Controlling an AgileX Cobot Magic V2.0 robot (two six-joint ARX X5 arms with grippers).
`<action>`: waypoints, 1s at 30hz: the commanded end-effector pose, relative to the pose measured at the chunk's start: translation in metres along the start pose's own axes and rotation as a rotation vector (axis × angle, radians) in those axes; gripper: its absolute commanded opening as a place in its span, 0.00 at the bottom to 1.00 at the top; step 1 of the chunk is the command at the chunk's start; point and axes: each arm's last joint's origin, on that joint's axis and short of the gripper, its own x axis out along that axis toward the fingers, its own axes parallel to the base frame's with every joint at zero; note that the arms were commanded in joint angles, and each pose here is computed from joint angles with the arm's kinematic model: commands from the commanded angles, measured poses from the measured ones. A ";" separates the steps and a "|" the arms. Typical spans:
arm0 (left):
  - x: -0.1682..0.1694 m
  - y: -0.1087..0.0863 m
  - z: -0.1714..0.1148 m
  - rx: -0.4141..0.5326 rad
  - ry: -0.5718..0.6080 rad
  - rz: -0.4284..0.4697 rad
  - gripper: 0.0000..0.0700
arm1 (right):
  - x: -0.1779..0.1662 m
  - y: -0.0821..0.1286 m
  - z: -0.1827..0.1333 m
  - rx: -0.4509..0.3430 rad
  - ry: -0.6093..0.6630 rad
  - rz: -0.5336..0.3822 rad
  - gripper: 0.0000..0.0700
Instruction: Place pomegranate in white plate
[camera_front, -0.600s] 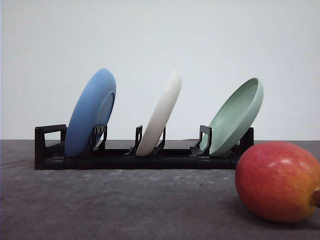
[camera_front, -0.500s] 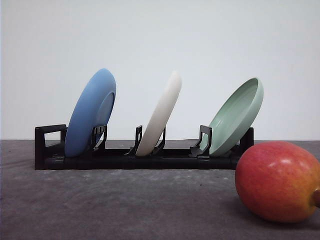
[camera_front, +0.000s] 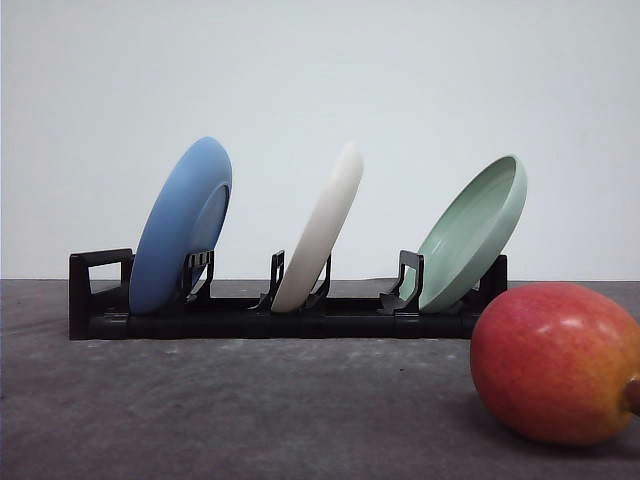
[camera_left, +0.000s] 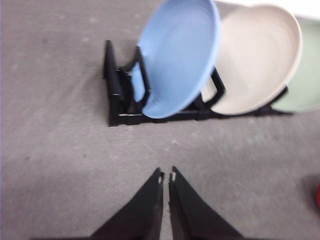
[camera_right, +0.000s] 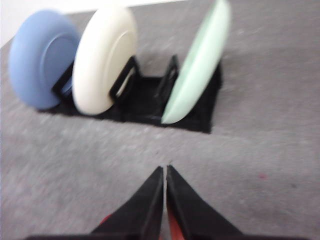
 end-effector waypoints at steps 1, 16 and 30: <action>0.000 -0.004 0.007 0.081 -0.028 -0.016 0.00 | -0.001 0.004 0.004 -0.049 -0.003 0.023 0.01; 0.015 -0.012 0.020 0.117 -0.024 -0.115 0.52 | 0.002 0.008 0.003 -0.078 0.020 0.063 0.48; 0.045 -0.035 0.034 0.259 -0.062 -0.288 0.62 | 0.002 0.008 0.003 -0.074 0.020 0.066 0.64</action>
